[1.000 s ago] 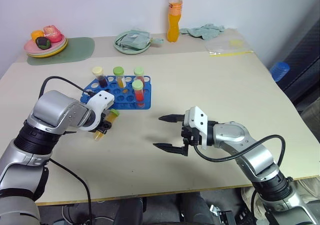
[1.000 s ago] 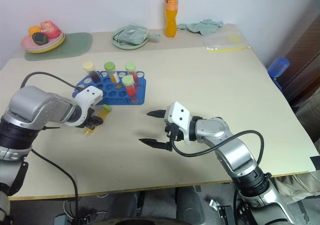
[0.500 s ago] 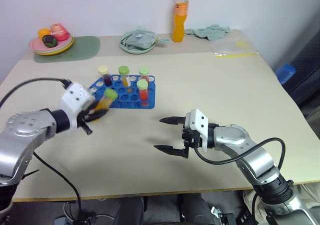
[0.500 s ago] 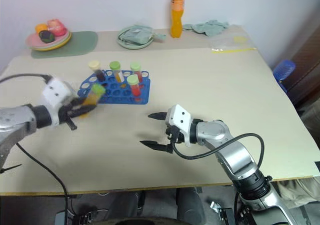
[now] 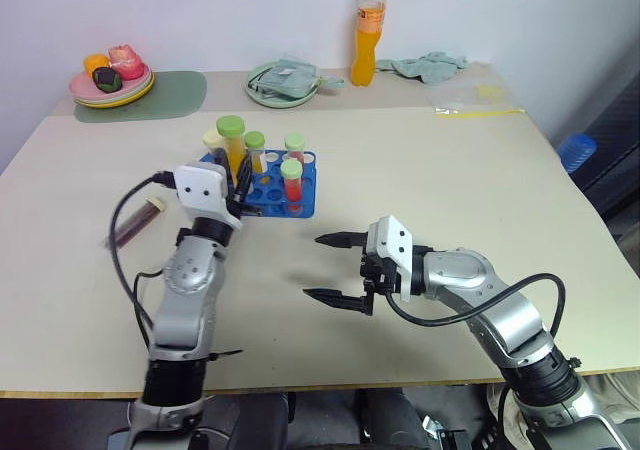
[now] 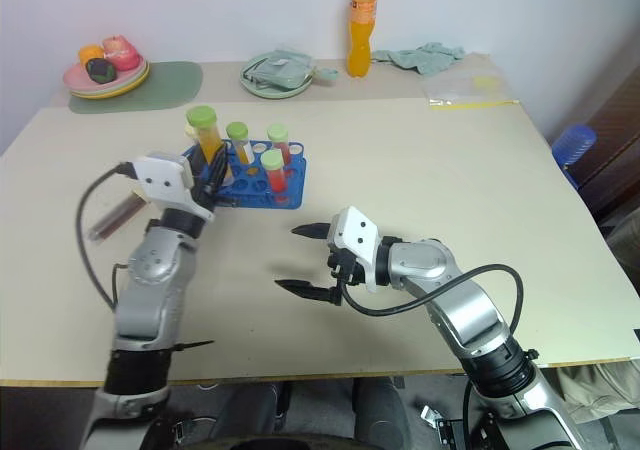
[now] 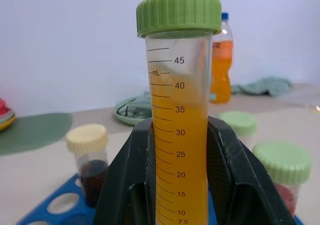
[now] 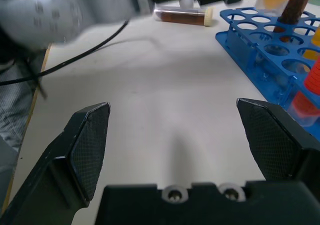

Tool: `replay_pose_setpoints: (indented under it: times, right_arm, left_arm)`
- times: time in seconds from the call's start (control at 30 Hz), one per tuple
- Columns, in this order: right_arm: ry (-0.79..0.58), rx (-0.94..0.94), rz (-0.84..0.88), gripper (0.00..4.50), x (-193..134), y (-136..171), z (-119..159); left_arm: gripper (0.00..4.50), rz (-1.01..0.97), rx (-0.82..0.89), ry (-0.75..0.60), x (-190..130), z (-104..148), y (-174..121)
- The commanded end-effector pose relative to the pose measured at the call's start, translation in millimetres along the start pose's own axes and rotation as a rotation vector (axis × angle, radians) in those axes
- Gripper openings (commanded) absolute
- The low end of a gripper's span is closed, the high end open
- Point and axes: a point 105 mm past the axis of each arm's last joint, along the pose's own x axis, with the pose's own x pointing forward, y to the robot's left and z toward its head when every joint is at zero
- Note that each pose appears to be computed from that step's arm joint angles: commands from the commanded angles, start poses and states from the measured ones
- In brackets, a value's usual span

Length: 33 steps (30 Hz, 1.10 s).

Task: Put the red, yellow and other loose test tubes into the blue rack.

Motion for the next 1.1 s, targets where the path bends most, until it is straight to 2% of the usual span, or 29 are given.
replay_pose_setpoints:
  times: [0.03, 0.43, 1.1]
  right_arm:
    - [-0.026, -0.03, -0.022, 4.5, -3, -1, 10]
    - [-0.034, -0.026, -0.035, 4.5, -3, -1, 12]
    - [-0.084, 0.025, -0.127, 4.5, -4, -11, 14]
  left_arm:
    - [0.78, 0.07, 0.102, -0.052, 5, 1, 8]
    - [0.78, 0.023, 0.013, 0.003, 19, -27, -8]
    - [0.78, 0.063, -0.021, 0.012, 20, -49, -3]
